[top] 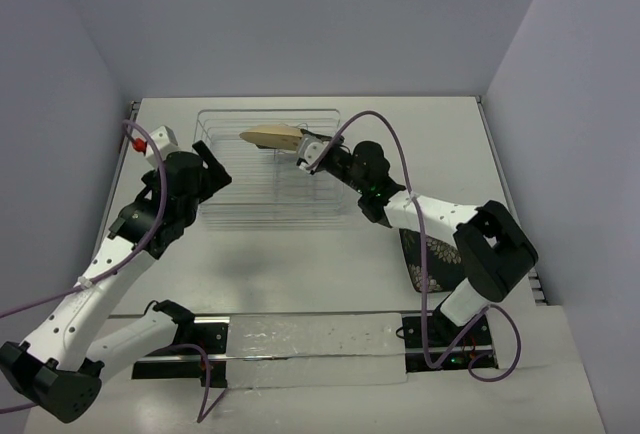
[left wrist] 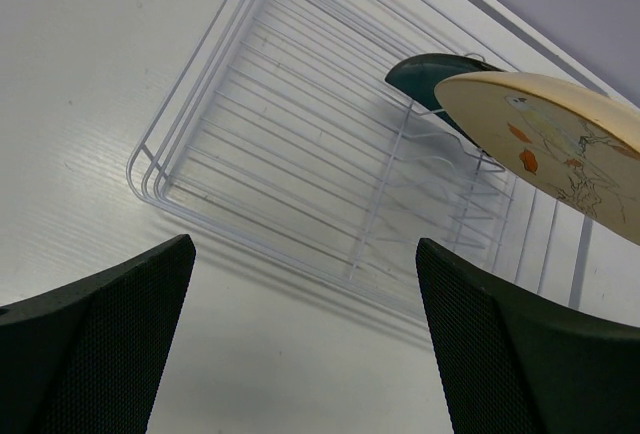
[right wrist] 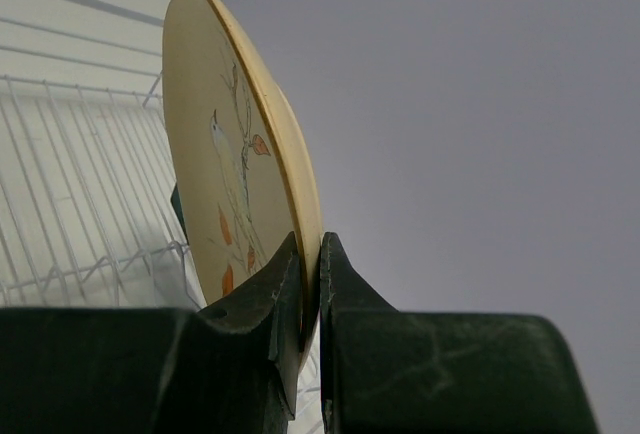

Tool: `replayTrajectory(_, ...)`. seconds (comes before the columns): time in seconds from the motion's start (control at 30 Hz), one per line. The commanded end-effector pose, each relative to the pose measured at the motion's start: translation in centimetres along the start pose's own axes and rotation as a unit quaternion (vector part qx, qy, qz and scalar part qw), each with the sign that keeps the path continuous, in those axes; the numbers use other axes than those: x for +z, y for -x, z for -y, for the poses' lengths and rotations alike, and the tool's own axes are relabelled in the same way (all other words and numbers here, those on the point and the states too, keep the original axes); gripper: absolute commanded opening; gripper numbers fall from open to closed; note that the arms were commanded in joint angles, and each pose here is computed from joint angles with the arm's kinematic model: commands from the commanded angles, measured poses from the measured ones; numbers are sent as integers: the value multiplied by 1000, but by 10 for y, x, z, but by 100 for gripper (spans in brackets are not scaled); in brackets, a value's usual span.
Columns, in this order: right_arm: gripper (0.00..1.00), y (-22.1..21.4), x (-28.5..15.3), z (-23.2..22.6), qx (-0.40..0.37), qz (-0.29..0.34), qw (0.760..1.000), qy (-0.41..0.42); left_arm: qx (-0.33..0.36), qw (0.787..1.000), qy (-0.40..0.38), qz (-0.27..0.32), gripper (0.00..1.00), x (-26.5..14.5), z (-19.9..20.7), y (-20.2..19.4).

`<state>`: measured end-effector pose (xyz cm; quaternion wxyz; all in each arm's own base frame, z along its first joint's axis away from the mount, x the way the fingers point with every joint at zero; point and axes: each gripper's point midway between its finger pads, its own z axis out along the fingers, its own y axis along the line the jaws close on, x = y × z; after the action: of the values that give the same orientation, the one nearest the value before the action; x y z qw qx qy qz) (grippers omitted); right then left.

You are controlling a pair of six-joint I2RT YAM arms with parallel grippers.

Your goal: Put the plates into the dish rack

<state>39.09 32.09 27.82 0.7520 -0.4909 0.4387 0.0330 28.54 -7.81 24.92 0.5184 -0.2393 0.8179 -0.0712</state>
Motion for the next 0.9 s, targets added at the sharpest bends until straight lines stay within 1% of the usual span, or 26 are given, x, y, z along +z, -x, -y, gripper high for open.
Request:
replayTrajectory(0.0,0,53,3,59,-48,89,990,-102,-1,1000,10,-1,99,-1,-3,3)
replayTrajectory(0.23,0,31,11,40,-29,70,995,-68,11,1000,18,-13,99,4,-3,-4)
replayTrajectory(0.37,0,19,13,30,-13,57,998,-34,15,1000,-3,-18,99,6,4,-8)
replayTrajectory(0.5,4,4,15,28,10,40,999,-21,17,1000,-13,-20,99,7,8,-7)
replayTrajectory(0.63,6,-13,13,29,29,25,999,-28,21,999,-18,-23,99,8,12,-7)
replayTrajectory(0.73,10,-22,14,26,47,18,998,-21,24,999,-23,-24,99,9,16,-7)
replayTrajectory(0.87,11,-33,19,21,64,7,998,-13,31,999,-22,-31,99,14,20,-10)
